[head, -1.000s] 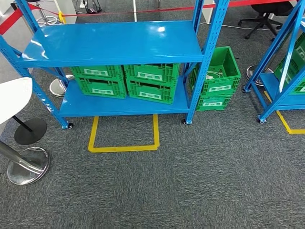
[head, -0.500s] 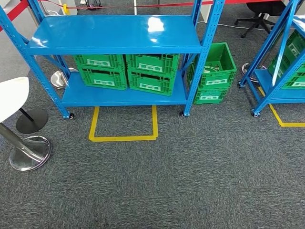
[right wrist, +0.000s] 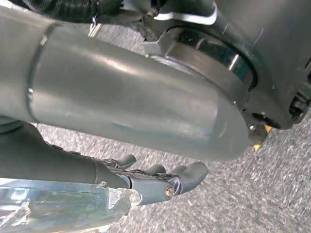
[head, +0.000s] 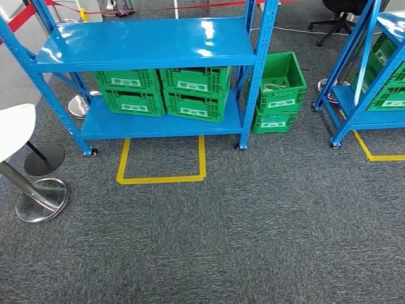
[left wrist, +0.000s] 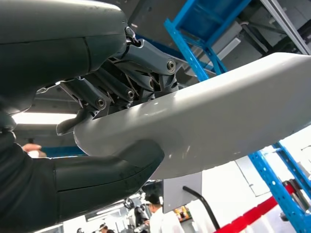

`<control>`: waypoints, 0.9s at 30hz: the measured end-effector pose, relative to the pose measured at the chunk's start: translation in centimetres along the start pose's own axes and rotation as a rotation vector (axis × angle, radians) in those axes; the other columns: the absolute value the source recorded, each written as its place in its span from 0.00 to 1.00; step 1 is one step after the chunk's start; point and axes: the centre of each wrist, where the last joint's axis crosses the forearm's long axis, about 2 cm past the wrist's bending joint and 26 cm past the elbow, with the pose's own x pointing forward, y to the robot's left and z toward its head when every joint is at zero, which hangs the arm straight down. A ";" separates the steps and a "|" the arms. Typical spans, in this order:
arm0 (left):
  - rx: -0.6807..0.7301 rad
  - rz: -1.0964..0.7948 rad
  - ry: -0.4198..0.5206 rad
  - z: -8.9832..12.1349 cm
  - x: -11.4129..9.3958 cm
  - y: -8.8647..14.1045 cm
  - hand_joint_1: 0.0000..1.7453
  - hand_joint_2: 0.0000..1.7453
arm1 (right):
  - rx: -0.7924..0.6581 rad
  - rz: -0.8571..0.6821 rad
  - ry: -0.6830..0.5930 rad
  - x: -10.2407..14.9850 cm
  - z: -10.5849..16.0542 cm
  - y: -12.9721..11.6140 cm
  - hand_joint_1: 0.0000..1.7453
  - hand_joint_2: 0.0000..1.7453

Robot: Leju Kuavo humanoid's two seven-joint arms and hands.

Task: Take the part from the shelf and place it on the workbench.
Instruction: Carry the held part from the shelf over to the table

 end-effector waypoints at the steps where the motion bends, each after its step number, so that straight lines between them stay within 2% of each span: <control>1: -0.002 -0.002 0.002 0.2 -0.1 0.0 1.00 1.00 | -0.007 0.016 0.000 0.1 0.0 0.0 0.00 0.00; 9: -0.019 -0.021 0.021 1.5 -0.9 0.5 1.00 1.00 | -0.037 0.106 -0.001 0.4 -0.1 -0.1 0.00 0.00; 27: -0.070 -0.033 0.054 3.8 -1.5 1.0 1.00 1.00 | -0.013 0.152 -0.013 1.4 -0.5 0.3 0.00 0.00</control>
